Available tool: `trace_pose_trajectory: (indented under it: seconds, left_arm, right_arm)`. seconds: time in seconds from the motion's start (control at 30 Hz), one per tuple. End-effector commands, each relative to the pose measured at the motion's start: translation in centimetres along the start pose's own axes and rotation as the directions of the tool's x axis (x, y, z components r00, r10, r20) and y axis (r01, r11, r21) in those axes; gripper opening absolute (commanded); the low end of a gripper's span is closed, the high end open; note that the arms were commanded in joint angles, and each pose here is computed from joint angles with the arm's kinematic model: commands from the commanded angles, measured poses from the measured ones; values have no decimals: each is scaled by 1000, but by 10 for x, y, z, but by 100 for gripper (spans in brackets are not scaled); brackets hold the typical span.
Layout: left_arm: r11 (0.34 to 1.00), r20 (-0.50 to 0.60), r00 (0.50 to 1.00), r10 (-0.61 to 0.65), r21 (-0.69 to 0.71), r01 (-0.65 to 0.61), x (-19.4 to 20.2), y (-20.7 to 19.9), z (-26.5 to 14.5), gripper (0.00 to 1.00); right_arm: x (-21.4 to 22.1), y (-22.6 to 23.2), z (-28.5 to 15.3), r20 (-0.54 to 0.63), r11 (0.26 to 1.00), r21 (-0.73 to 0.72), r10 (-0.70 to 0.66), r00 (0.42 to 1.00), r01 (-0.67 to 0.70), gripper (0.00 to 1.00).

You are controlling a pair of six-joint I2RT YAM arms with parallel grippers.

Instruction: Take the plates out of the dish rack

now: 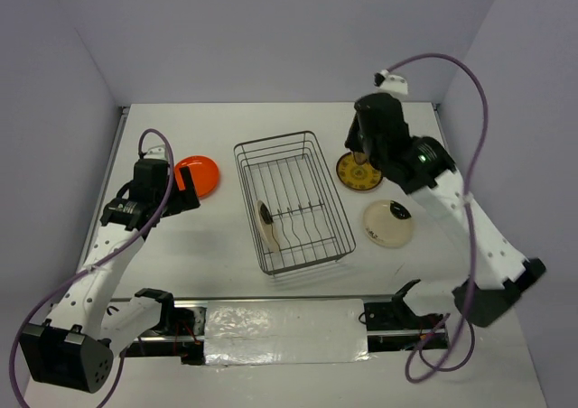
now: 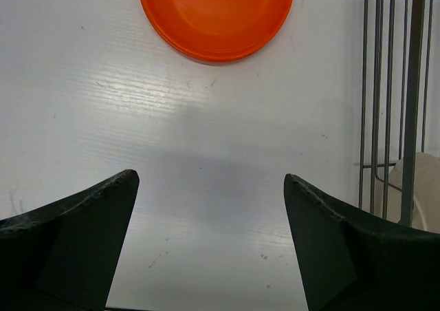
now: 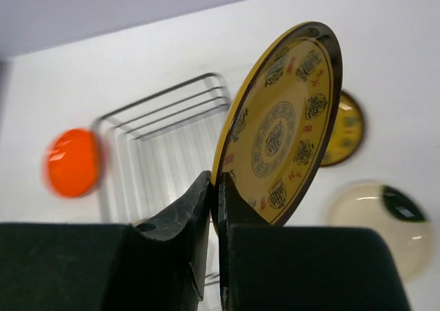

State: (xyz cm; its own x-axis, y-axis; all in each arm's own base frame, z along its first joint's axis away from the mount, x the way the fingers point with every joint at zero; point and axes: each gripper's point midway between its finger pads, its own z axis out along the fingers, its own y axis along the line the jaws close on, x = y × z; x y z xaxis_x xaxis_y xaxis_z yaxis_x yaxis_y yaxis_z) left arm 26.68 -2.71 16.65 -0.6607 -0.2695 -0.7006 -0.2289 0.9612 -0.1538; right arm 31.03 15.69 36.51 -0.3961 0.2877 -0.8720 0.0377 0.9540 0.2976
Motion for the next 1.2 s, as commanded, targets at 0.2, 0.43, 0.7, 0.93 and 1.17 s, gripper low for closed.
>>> trace_pose_trajectory:
  seconds: [0.2, 0.43, 0.7, 0.93, 1.17]
  left_arm:
    - [1000, 29, 999, -14, -6, 14, -10, -2, -3, 100]
    - [1000, 25, 1000, -12, -4, 12, -10, -2, -2, 100]
    - [1000, 23, 1000, -6, 6, 6, -10, -4, -1, 99]
    - [1000, 26, 1000, -5, 11, 5, -10, -5, -2, 100]
    - [1000, 27, 1000, -9, 5, 9, -10, -4, -2, 99]
  right_arm:
    - [39, -57, 140, -264, 923, 231, -245, 933, 308, 0]
    - [100, -79, 204, -419, 901, 254, -225, 880, 352, 0]
    - [127, -84, 227, -468, 899, 247, -216, 857, 362, 13]
    - [98, -76, 211, -435, 907, 259, -197, 879, 331, 78]
    - [59, -6, 134, -330, 952, 64, -263, 907, 300, 85]
